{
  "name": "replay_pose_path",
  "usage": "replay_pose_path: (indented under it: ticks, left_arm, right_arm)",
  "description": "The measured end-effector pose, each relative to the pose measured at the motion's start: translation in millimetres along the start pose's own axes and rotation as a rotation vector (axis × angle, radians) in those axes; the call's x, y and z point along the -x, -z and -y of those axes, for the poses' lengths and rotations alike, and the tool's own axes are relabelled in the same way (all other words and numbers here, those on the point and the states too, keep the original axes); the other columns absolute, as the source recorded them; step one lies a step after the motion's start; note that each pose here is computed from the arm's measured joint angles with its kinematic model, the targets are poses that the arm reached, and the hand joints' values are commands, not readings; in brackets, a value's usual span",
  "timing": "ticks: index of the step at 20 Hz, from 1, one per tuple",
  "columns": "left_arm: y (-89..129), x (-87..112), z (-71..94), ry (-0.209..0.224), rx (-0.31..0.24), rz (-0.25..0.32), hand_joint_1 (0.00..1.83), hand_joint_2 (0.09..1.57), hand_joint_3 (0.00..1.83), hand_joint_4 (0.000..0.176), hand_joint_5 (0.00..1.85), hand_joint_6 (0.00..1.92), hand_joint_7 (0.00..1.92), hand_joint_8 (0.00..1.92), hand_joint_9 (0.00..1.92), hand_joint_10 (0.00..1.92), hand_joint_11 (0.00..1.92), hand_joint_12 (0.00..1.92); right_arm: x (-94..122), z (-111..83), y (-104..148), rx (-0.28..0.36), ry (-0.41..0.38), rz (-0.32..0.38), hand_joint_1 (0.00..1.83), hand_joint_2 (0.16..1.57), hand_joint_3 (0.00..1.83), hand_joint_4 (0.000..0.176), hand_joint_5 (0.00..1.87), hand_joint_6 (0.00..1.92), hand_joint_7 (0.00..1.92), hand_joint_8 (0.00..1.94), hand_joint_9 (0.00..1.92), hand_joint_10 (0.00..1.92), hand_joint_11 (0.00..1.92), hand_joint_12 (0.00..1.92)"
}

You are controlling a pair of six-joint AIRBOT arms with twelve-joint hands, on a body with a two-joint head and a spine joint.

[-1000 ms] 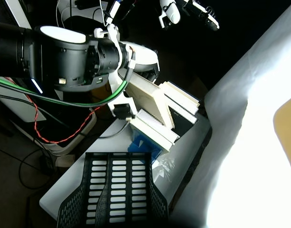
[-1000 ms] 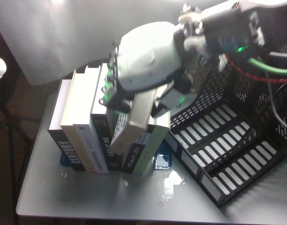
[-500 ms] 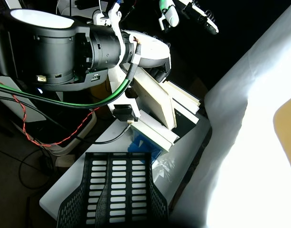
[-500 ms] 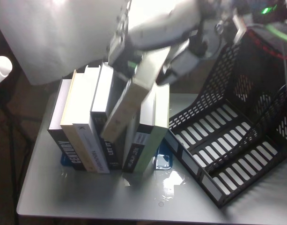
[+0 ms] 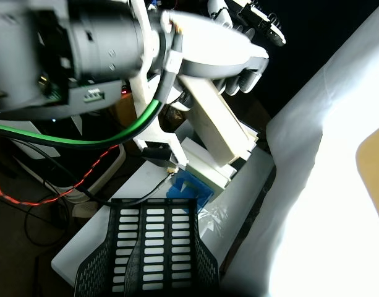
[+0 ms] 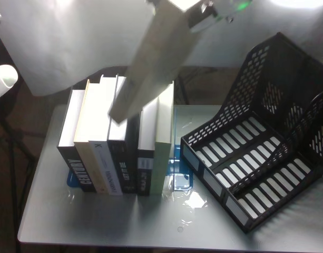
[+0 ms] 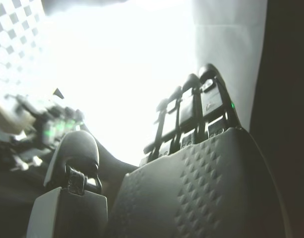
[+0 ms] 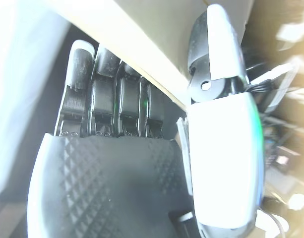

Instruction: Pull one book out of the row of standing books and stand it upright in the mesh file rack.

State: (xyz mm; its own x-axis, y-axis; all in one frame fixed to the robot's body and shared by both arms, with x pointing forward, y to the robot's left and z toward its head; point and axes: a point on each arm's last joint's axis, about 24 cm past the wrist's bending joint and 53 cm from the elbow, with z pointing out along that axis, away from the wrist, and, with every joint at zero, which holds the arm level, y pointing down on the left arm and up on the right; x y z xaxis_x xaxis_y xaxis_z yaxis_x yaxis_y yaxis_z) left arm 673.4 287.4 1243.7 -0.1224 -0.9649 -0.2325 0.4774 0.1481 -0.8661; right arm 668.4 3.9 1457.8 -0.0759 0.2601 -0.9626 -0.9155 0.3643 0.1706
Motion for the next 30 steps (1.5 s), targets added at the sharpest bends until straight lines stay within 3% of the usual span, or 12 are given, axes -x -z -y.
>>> replay_pose_path:
  ticks: [1, 2, 4, 6, 8, 12, 14, 17, 20, 23, 25, 30]
  left_arm:
    - [0.0, -0.3, -0.4, 0.000, 0.002, -0.001, 0.18, 1.35, 0.00, 0.000, 0.00, 0.00, 0.00, 0.00, 0.00, 0.00, 0.00, 0.00]
    - [0.0, -0.6, -0.4, 0.000, 0.002, -0.002, 0.17, 1.34, 0.00, 0.000, 0.00, 0.00, 0.00, 0.00, 0.00, 0.00, 0.00, 0.00]
    - [-0.2, -1.1, -0.5, 0.000, 0.003, -0.004, 0.16, 1.35, 0.00, 0.000, 0.00, 0.00, 0.00, 0.00, 0.00, 0.00, 0.00, 0.00]
    - [-0.1, -2.7, -0.3, 0.000, 0.002, -0.010, 0.18, 1.35, 0.00, 0.008, 0.00, 0.00, 0.00, 0.00, 0.00, 0.00, 0.00, 0.00]
    - [-0.1, -2.8, -0.4, -0.001, 0.003, -0.011, 0.18, 1.35, 0.00, 0.012, 0.00, 0.00, 0.00, 0.00, 0.00, 0.00, 0.00, 0.00]
    - [0.0, -3.3, -0.3, -0.001, 0.002, -0.012, 0.13, 1.35, 0.00, 0.023, 0.00, 0.00, 0.00, 0.00, 0.00, 0.00, 0.00, 0.00]
    - [-0.4, -4.4, 0.1, 0.002, 0.002, -0.014, 0.13, 1.35, 0.00, 0.013, 0.00, 0.00, 0.00, 0.00, 0.00, 0.00, 0.00, 0.00]
    - [-1.6, -5.4, 0.6, 0.007, 0.003, -0.013, 0.15, 1.36, 0.00, 0.000, 0.00, 0.00, 0.00, 0.00, 0.00, 0.00, 0.00, 0.00]
    - [-1.4, -9.0, -0.7, 0.010, 0.010, -0.024, 0.13, 1.37, 0.00, 0.000, 0.00, 0.00, 0.00, 0.00, 0.00, 0.00, 0.00, 0.00]
    - [-2.2, -10.4, -2.5, 0.015, 0.020, -0.026, 0.36, 1.36, 0.00, 0.000, 0.04, 0.02, 0.00, 0.00, 0.00, 0.00, 0.00, 0.00]
    - [-2.2, -10.3, -3.8, 0.015, 0.025, -0.026, 0.45, 1.36, 0.00, 0.000, 0.07, 0.02, 0.00, 0.00, 0.00, 0.00, 0.00, 0.00]
    - [-1.3, -16.2, -4.9, 0.024, 0.034, -0.038, 0.42, 1.37, 0.00, 0.000, 0.08, 0.01, 0.00, 0.00, 0.00, 0.00, 0.00, 0.00]
  right_arm:
    - [8.4, -0.7, 3.2, -0.002, 0.013, 0.018, 1.13, 1.17, 0.00, 0.000, 0.88, 1.16, 1.18, 1.93, 1.32, 1.92, 1.31, 1.92]
    - [19.6, -1.4, 7.7, -0.008, 0.026, 0.041, 1.21, 1.19, 0.01, 0.000, 0.83, 1.07, 0.92, 1.59, 0.98, 1.83, 0.83, 1.92]
    - [37.3, -4.1, 15.7, -0.015, 0.044, 0.081, 1.14, 1.19, 0.00, 0.000, 0.85, 1.16, 1.00, 1.68, 1.09, 1.91, 1.01, 1.92]
    - [44.6, -6.7, 22.5, -0.017, 0.058, 0.096, 1.21, 1.20, 0.00, 0.000, 0.84, 1.03, 0.85, 1.58, 0.87, 1.92, 0.77, 1.92]
    - [53.8, -7.1, 32.1, -0.025, 0.078, 0.113, 1.19, 1.19, 0.00, 0.000, 0.88, 1.11, 0.81, 1.37, 0.57, 1.53, 0.10, 1.92]
    - [77.7, -3.6, 49.3, -0.062, 0.107, 0.169, 1.20, 1.19, 0.00, 0.000, 0.87, 1.08, 0.84, 1.39, 0.71, 1.55, 0.30, 1.92]
    - [83.6, -4.2, 55.9, -0.070, 0.115, 0.186, 1.22, 1.20, 0.00, 0.000, 0.91, 0.96, 0.75, 1.57, 0.56, 1.79, 0.30, 1.92]
    - [95.4, -8.4, 69.3, -0.088, 0.175, 0.206, 1.19, 1.20, 0.00, 0.000, 0.93, 1.12, 0.73, 1.39, 0.54, 1.47, 0.04, 1.92]
    - [108.5, -8.8, 85.9, -0.125, 0.208, 0.228, 1.21, 1.19, 0.00, 0.000, 0.86, 1.04, 0.87, 1.38, 0.74, 1.59, 0.41, 1.92]
    - [99.8, 5.6, 100.0, -0.179, 0.229, 0.198, 1.19, 1.19, 0.00, 0.000, 0.85, 1.13, 0.88, 1.31, 0.69, 1.41, 0.16, 1.92]
    - [99.1, 15.6, 108.1, -0.216, 0.223, 0.196, 1.20, 1.17, 0.00, 0.000, 0.83, 1.16, 0.95, 1.19, 0.83, 1.28, 0.38, 1.81]
    - [81.6, 31.7, 119.6, -0.279, 0.215, 0.132, 1.35, 1.20, 0.00, 0.000, 0.74, 1.24, 0.86, 1.23, 0.74, 1.52, 0.30, 1.90]
